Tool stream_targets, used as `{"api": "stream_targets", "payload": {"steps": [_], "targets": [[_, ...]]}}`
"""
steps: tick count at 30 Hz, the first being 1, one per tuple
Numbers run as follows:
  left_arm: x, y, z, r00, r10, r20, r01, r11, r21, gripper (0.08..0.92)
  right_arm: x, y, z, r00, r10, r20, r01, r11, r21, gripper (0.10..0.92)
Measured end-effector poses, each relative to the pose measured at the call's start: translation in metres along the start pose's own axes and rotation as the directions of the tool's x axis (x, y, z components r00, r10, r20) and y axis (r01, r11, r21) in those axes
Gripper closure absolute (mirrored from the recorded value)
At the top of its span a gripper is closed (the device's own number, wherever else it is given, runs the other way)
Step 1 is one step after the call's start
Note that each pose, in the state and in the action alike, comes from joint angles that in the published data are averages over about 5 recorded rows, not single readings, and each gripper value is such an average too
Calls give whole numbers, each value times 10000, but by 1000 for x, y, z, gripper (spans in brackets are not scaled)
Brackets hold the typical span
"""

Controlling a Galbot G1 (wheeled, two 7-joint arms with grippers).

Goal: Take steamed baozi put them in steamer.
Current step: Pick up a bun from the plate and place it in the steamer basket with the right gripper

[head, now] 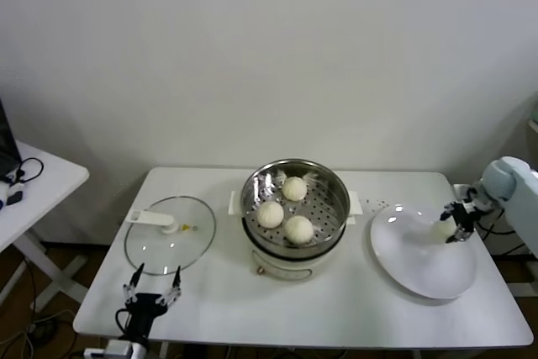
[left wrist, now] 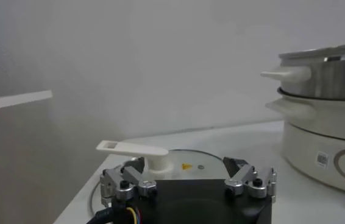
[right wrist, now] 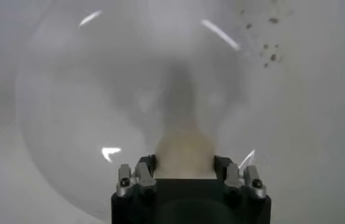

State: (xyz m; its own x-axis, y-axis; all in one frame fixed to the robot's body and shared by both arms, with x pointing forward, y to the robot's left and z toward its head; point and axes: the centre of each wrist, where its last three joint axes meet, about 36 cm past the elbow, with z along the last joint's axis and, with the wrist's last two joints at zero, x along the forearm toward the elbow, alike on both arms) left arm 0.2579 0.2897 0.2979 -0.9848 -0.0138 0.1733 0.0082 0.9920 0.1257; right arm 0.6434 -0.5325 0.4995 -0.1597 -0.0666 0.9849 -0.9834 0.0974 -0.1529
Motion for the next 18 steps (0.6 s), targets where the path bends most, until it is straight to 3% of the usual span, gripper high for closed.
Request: {"api": "stream_targets", "payload": {"steps": [18], "targets": [[1,-1,-6,9994,160,309,-159,9999,-30,177,128,-59,-154,9666,630,2483,-729,9969,308,377]]}}
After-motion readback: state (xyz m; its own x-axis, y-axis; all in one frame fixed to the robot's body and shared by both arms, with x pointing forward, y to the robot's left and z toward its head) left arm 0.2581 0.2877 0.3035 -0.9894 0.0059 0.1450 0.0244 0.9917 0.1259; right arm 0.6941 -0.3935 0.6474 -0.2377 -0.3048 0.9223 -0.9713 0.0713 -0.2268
